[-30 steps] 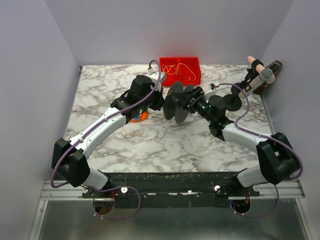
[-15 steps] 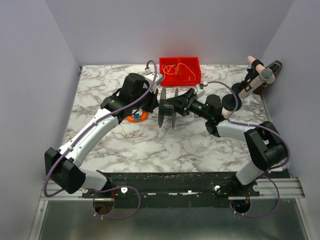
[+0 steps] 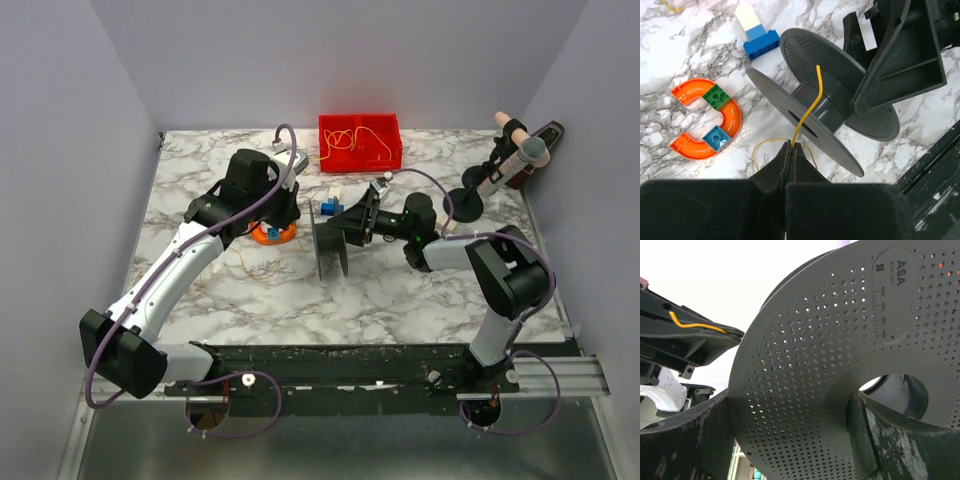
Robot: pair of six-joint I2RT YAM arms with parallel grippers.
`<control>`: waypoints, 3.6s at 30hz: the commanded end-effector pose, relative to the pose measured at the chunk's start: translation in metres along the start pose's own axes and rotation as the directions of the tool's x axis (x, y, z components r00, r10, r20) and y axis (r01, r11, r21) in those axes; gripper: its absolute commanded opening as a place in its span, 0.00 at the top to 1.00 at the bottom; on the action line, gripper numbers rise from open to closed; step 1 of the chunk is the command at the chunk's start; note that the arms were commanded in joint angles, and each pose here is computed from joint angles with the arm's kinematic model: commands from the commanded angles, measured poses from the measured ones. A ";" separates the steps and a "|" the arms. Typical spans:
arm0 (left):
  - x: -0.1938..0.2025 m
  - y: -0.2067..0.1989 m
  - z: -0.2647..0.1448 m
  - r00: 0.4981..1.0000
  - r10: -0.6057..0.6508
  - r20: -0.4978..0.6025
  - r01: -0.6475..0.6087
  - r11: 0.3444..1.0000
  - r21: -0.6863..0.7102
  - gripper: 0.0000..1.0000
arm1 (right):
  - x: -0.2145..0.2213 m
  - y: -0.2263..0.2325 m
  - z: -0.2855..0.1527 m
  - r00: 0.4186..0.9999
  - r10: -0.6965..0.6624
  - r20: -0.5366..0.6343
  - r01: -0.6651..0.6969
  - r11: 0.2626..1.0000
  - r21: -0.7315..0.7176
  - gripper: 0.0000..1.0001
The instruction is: Wrap the cables
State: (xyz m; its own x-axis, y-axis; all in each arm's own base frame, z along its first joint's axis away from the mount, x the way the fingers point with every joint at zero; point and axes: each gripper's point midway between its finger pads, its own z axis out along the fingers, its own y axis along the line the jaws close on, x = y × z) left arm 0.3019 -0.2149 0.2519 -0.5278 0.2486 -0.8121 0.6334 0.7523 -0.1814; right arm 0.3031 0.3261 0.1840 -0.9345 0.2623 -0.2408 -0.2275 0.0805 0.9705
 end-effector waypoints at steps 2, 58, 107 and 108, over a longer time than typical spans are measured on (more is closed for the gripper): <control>0.009 0.003 0.012 1.000 -0.019 -0.011 0.019 1.000 0.009 1.00 | 0.004 -0.005 -0.008 0.998 0.057 0.008 -0.057 0.996 -0.068 0.85; 0.015 -0.028 0.030 0.998 0.027 -0.063 -0.021 0.995 0.094 1.00 | -0.030 -0.016 -0.045 0.948 -0.243 0.203 0.154 0.914 0.376 0.00; -0.059 -0.099 -0.089 0.978 -0.208 -0.008 0.196 0.908 0.370 1.00 | 0.051 0.164 -0.014 0.462 -0.882 0.096 0.878 0.470 0.089 0.14; -0.059 -0.100 -0.089 0.976 -0.217 -0.012 0.205 0.902 0.379 1.00 | 0.056 0.165 -0.009 0.466 -0.879 0.101 0.878 0.473 0.067 0.14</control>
State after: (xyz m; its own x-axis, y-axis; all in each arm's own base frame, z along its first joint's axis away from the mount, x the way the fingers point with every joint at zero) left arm 0.2368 -0.2536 0.3475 -0.6257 0.1286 -0.7694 0.6900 0.5513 -0.4690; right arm 0.2048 0.3370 0.3216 -0.2454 0.0655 -0.9672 -0.9117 0.3236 0.2532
